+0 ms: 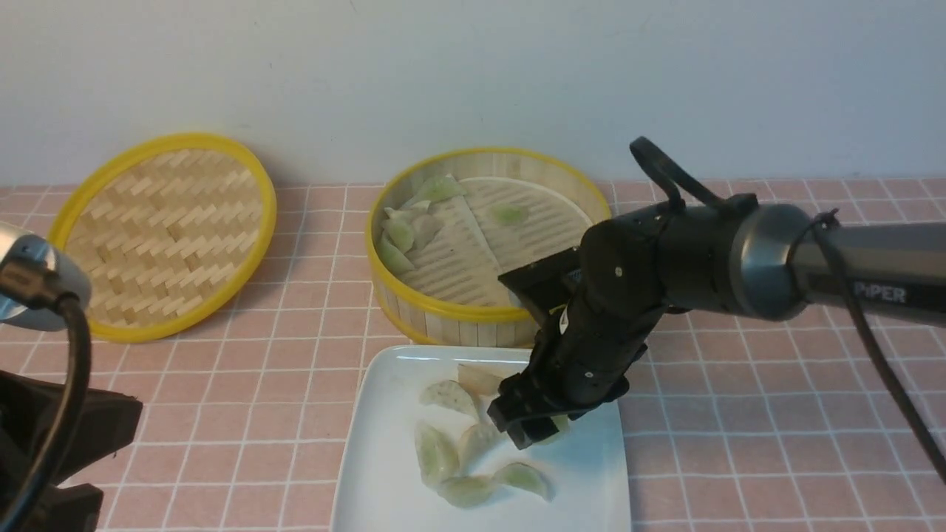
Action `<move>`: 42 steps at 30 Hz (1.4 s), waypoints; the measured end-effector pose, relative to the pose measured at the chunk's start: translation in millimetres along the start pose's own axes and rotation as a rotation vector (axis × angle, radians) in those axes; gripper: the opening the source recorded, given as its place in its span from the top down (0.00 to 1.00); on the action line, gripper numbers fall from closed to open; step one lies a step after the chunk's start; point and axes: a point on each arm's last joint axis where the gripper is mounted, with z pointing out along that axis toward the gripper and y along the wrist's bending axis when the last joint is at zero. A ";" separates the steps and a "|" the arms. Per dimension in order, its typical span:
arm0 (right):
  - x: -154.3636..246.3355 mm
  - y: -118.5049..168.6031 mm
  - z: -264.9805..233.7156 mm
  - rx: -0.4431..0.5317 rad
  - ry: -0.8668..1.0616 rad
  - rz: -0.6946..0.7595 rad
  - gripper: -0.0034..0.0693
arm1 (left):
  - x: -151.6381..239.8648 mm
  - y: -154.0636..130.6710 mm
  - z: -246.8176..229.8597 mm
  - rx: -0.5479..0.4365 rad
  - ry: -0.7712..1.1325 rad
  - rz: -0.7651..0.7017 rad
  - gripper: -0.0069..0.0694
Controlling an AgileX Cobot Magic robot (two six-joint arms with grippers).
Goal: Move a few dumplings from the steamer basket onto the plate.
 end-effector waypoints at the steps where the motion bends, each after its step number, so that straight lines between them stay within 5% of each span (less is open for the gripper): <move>1: -1.0 -0.3 -2.3 0.007 0.003 0.002 0.25 | 0.0 0.0 0.0 0.000 0.000 0.000 0.92; 6: -7.2 0.4 -27.5 0.041 0.052 -0.023 0.15 | 0.1 0.0 0.0 0.000 0.001 0.000 0.92; 11: -12.5 2.9 -79.0 0.080 0.063 -0.052 0.22 | 0.1 0.1 0.0 -0.001 0.001 0.000 0.92; 16: 5.8 8.5 -170.8 0.090 -0.140 -0.049 0.52 | -0.9 0.1 0.0 -0.001 -0.010 0.001 0.92; 20: 68.8 11.2 -263.1 0.069 -0.367 -0.009 0.85 | -6.3 -0.3 -0.2 0.003 -0.069 0.000 0.92; 24: 153.3 5.9 -315.5 0.056 -0.660 -0.012 0.96 | -14.2 -1.2 -1.1 0.014 -0.157 -0.003 0.92; 33: 318.0 -18.4 -292.7 -0.036 -1.411 0.036 0.97 | -25.4 -1.9 -3.1 0.022 -0.281 -0.004 0.92; 42: 336.8 -30.1 -262.4 -0.038 -1.513 0.131 0.97 | -29.3 -1.7 0.3 0.023 -0.299 -0.011 0.92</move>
